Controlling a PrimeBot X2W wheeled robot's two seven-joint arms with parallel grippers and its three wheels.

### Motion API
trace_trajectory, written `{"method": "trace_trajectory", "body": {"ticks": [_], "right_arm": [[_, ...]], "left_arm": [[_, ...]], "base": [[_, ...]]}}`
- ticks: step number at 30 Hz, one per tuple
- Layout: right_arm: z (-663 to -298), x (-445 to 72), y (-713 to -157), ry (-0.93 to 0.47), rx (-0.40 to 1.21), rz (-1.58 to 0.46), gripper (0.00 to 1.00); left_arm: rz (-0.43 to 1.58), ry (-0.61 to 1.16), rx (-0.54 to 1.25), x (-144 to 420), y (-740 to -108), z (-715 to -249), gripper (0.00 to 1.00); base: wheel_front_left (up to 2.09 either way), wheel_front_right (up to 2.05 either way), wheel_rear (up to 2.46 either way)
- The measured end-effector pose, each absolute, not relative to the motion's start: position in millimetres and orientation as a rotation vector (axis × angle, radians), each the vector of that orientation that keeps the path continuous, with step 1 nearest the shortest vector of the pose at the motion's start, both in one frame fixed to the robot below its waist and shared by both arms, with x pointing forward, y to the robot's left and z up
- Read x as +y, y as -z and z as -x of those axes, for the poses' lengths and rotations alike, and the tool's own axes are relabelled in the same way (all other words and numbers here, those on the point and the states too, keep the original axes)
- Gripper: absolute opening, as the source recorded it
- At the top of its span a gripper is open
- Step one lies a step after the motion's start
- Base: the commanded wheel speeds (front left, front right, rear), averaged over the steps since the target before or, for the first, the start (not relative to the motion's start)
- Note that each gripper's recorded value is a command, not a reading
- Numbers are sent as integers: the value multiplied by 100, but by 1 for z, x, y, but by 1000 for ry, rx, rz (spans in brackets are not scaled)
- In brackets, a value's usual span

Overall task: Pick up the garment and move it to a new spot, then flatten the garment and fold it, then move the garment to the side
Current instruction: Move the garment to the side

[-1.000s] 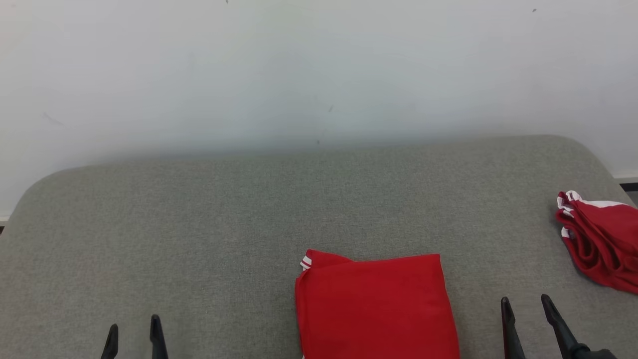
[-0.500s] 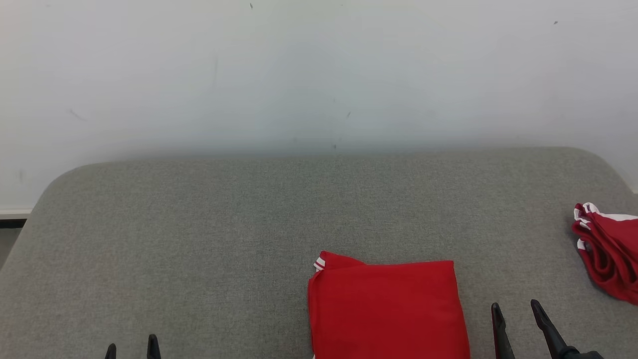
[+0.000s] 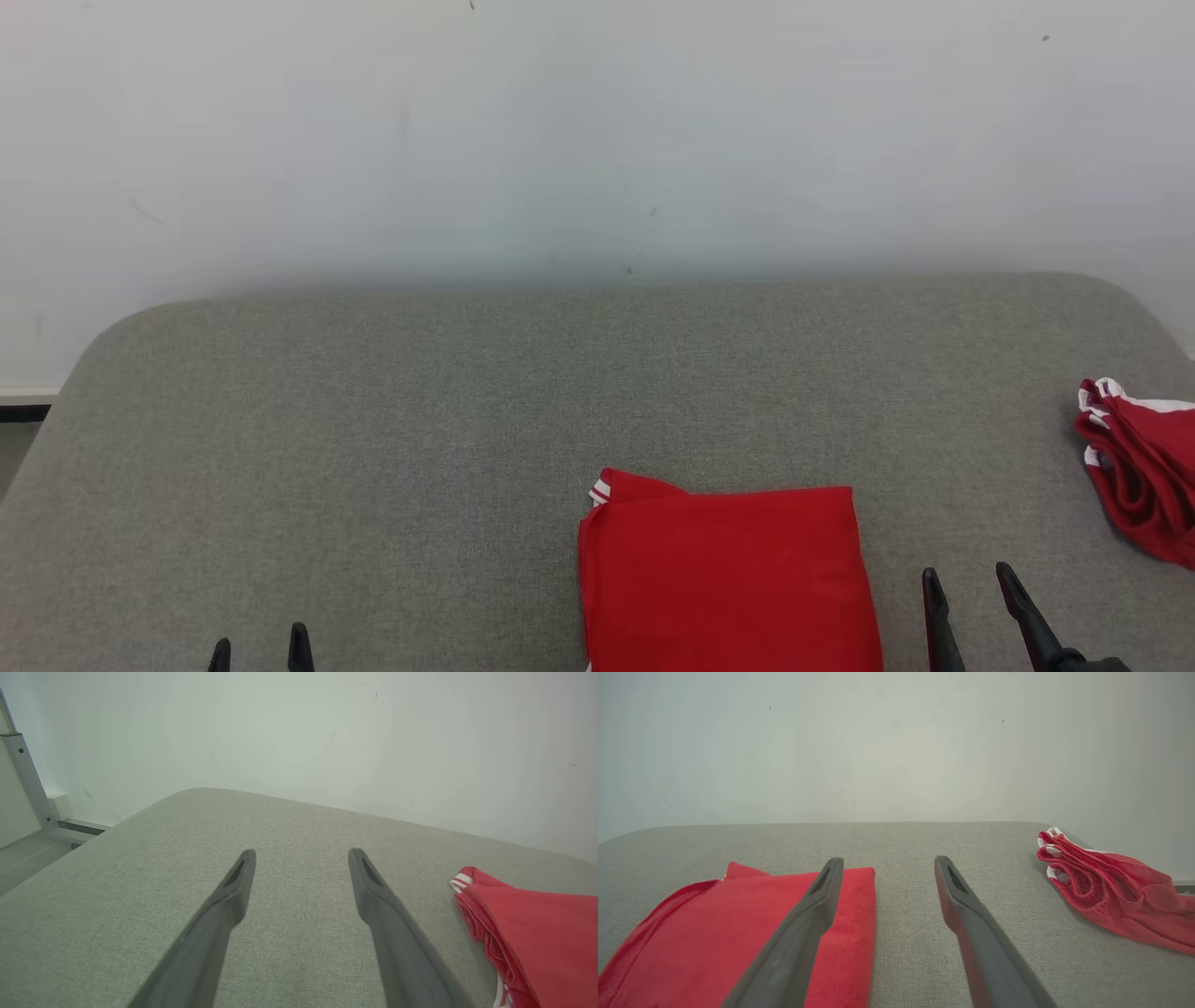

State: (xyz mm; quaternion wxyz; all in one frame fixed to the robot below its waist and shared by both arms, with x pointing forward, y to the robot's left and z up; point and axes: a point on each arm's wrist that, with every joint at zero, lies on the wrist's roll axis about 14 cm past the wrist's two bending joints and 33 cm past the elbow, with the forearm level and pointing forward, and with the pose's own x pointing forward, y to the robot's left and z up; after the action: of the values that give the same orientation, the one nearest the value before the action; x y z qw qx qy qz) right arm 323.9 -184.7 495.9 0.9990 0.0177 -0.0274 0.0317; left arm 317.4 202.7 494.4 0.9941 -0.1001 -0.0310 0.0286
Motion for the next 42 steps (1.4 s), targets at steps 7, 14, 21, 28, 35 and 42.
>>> {"method": "trace_trajectory", "body": {"ticks": [7, 14, 21, 28, 35, 42], "right_arm": [[-327, -181, -497, -75, -56, -36, 100], [-332, -176, -474, -88, 89, -76, 100], [-342, -171, -460, -115, 291, -97, 100], [-338, -165, -430, -134, 586, -118, 100], [-347, -164, -423, -144, 710, -92, 100], [-358, -166, -409, -133, 799, -64, 100]], "left_arm": [[202, -65, -63, 205, -494, -316, 100], [201, -74, -61, 205, -494, -314, 100], [201, -84, -58, 207, -493, -313, 100], [210, -104, -46, 209, -489, -308, 100], [210, -139, -32, 217, -484, -302, 100], [210, -147, -26, 218, -483, -304, 100]], "base": [[0, 0, 0], [0, 0, 0], [0, 0, 0], [0, 0, 0], [0, 0, 0], [0, 0, 0]]}}
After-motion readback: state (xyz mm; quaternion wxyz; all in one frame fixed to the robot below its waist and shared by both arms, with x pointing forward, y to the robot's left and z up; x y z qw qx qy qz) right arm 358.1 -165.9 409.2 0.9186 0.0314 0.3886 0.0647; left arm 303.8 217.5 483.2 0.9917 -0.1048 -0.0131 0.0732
